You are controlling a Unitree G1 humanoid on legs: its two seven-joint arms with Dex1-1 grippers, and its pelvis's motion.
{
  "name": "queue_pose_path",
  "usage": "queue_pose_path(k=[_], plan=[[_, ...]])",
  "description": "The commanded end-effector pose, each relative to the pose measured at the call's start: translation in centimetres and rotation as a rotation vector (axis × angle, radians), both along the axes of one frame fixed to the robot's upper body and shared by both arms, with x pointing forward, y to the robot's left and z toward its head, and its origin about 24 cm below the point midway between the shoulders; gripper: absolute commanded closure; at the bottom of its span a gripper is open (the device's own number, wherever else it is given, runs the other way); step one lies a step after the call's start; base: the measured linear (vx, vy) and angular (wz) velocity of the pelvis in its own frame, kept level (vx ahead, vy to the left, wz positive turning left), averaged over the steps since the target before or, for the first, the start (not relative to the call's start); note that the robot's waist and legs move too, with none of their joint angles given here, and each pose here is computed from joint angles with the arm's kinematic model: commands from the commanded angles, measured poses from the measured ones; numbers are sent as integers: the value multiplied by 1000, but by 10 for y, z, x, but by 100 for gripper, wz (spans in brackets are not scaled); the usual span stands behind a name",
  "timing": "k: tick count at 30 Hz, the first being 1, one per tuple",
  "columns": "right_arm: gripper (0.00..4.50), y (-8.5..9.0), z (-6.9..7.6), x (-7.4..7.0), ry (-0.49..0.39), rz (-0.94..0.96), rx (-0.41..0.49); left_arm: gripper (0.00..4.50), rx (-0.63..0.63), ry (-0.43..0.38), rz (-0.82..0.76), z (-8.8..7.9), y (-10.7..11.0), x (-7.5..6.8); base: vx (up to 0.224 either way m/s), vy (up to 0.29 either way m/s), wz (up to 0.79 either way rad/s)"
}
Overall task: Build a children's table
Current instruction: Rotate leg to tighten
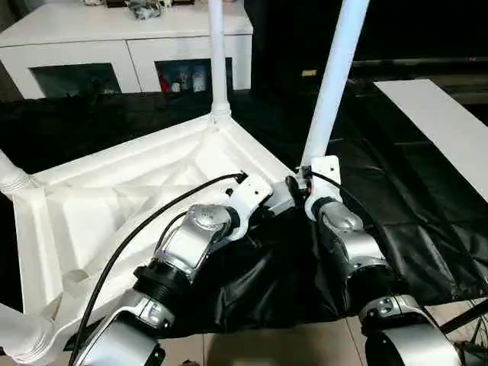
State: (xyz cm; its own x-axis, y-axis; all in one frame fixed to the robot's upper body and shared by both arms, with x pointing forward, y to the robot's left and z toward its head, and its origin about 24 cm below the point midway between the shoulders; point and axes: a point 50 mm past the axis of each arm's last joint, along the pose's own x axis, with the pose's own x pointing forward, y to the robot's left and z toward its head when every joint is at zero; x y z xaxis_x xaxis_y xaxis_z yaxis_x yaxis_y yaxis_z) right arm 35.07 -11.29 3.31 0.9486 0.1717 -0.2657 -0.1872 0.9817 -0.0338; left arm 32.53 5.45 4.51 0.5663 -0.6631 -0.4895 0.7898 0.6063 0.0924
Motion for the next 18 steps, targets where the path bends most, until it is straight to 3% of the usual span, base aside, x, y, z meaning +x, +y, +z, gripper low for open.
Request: queue_pose_path(k=[1,7,9,11,13,18], plan=[[108,42,11,-9,-79,224,95,450,18,-53,87,3,13,8,0,0,0],[61,20,20,-11,-131,270,84,450,26,-65,-10,5,29,0,0,0,0],[61,4,22,-21,-125,419,45,450,23,-45,-130,6,42,-12,0,0,0],[61,-3,23,-27,-114,497,59,450,18,-31,-186,6,48,-17,0,0,0],[61,-9,22,-33,-111,560,12,450,23,-31,-229,5,53,-21,0,0,0],[61,-29,16,-52,-40,772,-62,450,15,80,-377,2,69,-38,0,0,0]])
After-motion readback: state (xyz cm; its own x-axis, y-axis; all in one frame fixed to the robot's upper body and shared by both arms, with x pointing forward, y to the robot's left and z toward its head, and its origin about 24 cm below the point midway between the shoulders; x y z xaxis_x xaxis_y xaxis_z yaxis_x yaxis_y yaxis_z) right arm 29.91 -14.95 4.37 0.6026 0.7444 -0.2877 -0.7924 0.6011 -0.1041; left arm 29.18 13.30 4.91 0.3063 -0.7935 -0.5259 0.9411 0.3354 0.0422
